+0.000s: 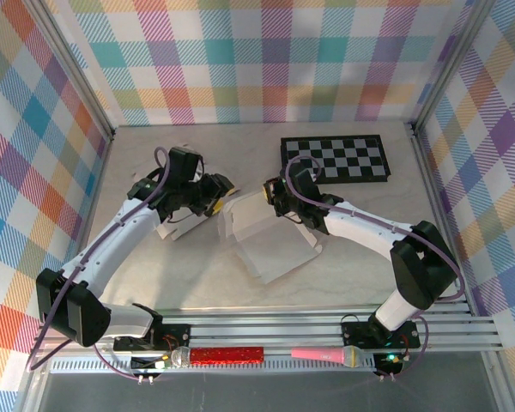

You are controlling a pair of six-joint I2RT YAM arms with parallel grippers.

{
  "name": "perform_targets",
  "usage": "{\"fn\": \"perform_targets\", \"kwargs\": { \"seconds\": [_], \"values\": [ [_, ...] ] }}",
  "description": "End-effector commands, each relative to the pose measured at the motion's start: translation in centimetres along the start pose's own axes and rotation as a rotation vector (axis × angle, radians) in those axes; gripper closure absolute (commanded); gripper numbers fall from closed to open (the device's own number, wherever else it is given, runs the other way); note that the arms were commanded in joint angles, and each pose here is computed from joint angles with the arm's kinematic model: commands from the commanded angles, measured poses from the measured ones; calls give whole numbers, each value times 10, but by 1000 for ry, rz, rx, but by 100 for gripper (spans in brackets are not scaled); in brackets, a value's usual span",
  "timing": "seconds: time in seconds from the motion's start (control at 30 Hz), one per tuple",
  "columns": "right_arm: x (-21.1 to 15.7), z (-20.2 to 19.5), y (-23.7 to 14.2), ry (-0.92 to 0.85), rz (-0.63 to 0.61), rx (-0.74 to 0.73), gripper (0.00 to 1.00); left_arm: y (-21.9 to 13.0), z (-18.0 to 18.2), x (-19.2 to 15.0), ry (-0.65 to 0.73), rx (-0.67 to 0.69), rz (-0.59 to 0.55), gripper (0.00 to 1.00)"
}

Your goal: Fold the paper box

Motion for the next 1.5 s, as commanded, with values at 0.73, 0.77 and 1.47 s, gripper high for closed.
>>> {"fn": "perform_targets", "kwargs": {
  "seconds": [0.73,0.77,1.47],
  "values": [
    [-7,1,7,23,33,30,100,42,6,-4,-20,91,22,53],
    [-7,0,7,24,34,29,100,44,7,-3,-18,97,22,53],
    [-28,-6,17,-160,100,342,100,-53,89,46,286,226,-301,42]
  ]
}}
Point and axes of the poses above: each hand's point on the last joint's axis, 136 mm out from that joint toward the fingers, its own y axis out along the fingers, its own z axis along the line the jaws close on, x = y × z, the point moved 7 cm from there along -y, back along the fingers, and after that the axes turned 14 degrees about -y, right-handed, at the moved point
